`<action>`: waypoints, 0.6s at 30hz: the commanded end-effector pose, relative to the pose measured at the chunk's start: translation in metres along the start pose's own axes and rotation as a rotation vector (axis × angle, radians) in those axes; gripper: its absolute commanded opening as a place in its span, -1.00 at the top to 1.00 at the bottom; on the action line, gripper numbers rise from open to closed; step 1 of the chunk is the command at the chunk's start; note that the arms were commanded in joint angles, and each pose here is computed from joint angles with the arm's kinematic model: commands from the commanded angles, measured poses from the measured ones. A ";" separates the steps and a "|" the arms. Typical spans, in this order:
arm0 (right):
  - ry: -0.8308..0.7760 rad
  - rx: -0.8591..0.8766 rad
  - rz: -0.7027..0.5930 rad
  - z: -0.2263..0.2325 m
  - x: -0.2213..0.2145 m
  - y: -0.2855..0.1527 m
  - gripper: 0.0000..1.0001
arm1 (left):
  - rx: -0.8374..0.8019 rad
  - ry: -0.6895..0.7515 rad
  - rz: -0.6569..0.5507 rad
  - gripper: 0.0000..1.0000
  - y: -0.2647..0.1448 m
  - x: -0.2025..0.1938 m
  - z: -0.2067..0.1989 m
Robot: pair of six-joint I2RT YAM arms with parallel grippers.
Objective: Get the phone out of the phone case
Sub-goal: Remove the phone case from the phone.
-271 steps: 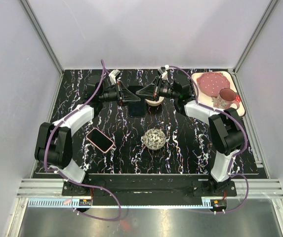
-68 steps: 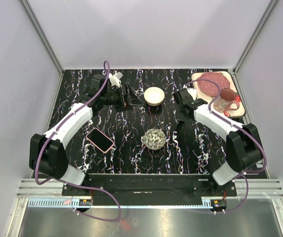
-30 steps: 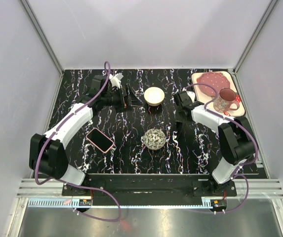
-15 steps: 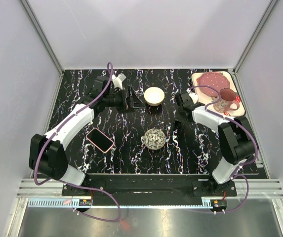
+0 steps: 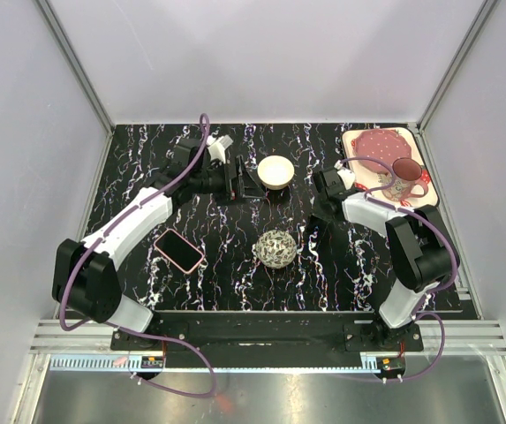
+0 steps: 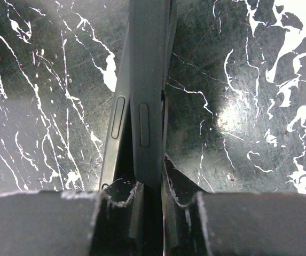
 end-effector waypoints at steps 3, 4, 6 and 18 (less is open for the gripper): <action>0.008 -0.050 0.224 -0.028 -0.068 0.052 0.65 | -0.034 0.035 -0.001 -0.88 0.010 0.000 -0.005; 0.003 -0.051 0.228 -0.029 -0.070 0.053 0.66 | -0.037 0.038 0.007 -0.87 0.013 -0.002 -0.006; -0.003 -0.044 0.239 -0.029 -0.072 0.054 0.65 | -0.030 0.049 0.014 -0.87 0.018 -0.004 -0.007; -0.005 0.001 0.308 -0.030 -0.086 0.056 1.00 | 0.013 0.125 0.009 -0.87 0.033 -0.011 -0.009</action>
Point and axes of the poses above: each gripper's point midway between its finger pads, its own y axis out along the fingers, its own z axis along the line the jaws close on, x = y × z, the point moved 8 cm from there along -y, back along the fingers
